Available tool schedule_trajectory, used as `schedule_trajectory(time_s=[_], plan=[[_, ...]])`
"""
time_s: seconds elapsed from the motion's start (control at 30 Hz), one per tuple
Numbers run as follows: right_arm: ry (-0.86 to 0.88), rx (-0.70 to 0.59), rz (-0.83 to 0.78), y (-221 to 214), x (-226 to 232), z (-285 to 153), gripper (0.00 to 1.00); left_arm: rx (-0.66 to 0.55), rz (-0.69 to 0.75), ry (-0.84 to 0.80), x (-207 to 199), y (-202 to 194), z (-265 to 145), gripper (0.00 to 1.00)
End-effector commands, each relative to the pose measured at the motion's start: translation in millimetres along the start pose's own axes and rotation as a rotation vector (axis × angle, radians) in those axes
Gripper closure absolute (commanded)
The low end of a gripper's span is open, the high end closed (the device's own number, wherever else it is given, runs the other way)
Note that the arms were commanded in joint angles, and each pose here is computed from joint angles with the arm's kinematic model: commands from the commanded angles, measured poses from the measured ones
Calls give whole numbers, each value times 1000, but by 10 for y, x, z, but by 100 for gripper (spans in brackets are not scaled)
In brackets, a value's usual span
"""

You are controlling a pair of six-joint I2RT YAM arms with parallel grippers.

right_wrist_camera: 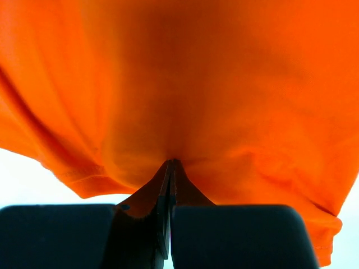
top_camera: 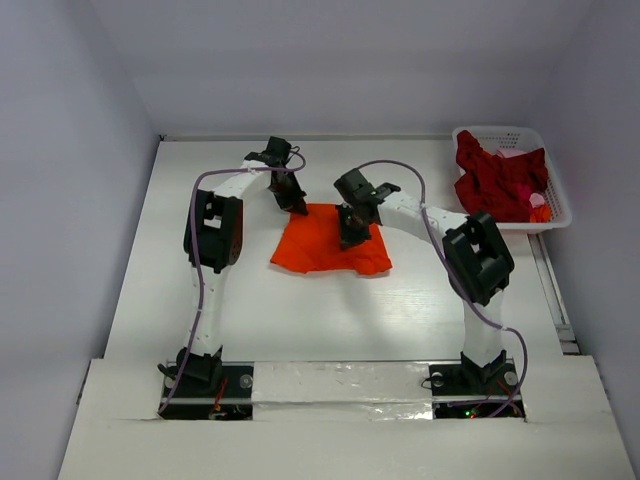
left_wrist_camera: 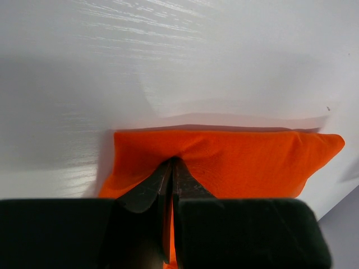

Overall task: Fold and stack the t-shirts
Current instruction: Fold the tshirt

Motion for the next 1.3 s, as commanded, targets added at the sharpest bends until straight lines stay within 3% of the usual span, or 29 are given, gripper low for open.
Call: schedule_trajectory(time_s=[0.0, 0.3, 0.57, 0.9, 1.07, 1.27], plan=[[18, -19, -1, -24, 26, -37, 100, -16, 9, 25, 36, -17, -135, 100], [33, 45, 29, -442, -147, 37, 100, -14, 10, 28, 42, -13, -119, 100], [32, 39, 30, -559, -218, -94, 100, -17, 8, 28, 35, -4, -124, 100], [46, -137, 23, 96, 29, -662, 100, -19, 12, 31, 33, -10, -156, 100], [9, -161, 75, 555, -221, -531, 100, -26, 14, 24, 11, -3, -195, 100], [-26, -126, 70, 718, -295, -277, 100, -23, 12, 25, 10, -8, -200, 100]])
Point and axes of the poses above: each gripper's point midway between its finger pads, its own z axis out along the fingers, its own x axis along the line the jaws close on, y = z × x, the point moved 4 cm from there along -z, back along the fingers, and after that the axes turned 1 degree about -z, right-handed, at the moved point
